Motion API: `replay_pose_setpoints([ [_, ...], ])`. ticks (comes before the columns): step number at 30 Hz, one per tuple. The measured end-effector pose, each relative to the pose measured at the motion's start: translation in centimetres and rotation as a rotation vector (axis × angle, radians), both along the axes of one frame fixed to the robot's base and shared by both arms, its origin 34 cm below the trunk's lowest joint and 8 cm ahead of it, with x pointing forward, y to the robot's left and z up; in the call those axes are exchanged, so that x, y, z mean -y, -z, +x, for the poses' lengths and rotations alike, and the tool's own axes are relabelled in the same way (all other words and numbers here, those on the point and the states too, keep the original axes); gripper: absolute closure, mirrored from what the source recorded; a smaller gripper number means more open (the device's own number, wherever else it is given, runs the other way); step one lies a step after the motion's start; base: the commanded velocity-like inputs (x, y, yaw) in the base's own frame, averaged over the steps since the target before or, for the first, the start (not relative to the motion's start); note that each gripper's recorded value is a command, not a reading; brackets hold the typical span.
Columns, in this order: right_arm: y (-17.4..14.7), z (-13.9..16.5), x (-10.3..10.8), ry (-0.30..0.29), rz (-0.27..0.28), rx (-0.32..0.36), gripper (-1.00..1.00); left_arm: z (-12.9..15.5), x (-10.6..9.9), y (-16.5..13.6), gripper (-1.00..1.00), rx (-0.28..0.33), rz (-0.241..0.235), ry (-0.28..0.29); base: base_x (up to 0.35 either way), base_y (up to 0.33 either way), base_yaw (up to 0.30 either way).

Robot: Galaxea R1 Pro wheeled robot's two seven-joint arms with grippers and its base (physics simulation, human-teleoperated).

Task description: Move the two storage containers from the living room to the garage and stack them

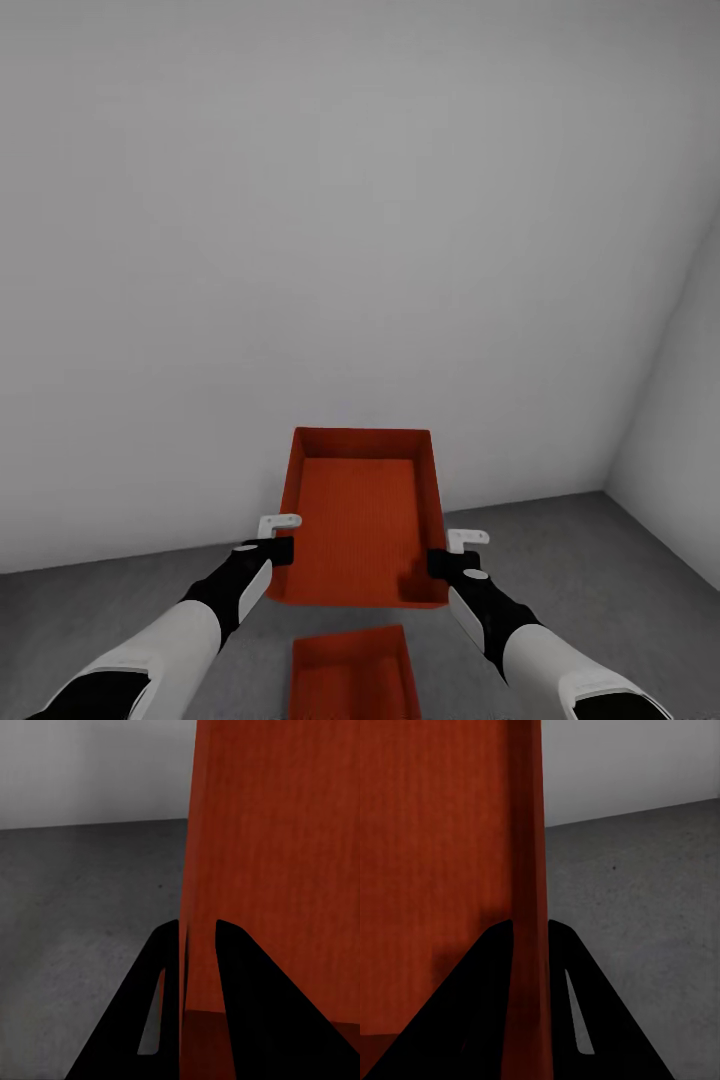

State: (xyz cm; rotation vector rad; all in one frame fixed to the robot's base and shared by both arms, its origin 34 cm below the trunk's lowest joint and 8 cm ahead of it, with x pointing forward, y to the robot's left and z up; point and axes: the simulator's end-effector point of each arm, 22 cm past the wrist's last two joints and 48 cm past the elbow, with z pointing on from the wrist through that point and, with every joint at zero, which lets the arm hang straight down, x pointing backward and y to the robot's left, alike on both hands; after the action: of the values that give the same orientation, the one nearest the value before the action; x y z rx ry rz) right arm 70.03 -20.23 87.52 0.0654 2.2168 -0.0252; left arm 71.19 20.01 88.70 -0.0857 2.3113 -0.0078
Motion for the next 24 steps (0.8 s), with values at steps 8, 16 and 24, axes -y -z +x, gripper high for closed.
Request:
replay_pose_setpoints([
  [8, 1.3, 0.2, 0.0, -0.001, 0.0, -0.013, 1.0, 0.2, 0.1, 1.3, 1.0, -0.012, 0.0, 0.0, 0.0, 0.0, 0.0],
  [16, 2.6, 0.3, 0.1, -0.001, 0.0, -0.025, 1.0, 0.3, 0.1, 2.6, 1.0, -0.025, -0.001, 0.0, 0.0, 0.0, 0.0],
  [24, 4.0, 0.4, 0.1, -0.001, -0.001, -0.038, 1.0, 0.4, 0.1, 4.0, 1.0, -0.037, -0.001, 0.0, 0.0, 0.0, 0.0],
])
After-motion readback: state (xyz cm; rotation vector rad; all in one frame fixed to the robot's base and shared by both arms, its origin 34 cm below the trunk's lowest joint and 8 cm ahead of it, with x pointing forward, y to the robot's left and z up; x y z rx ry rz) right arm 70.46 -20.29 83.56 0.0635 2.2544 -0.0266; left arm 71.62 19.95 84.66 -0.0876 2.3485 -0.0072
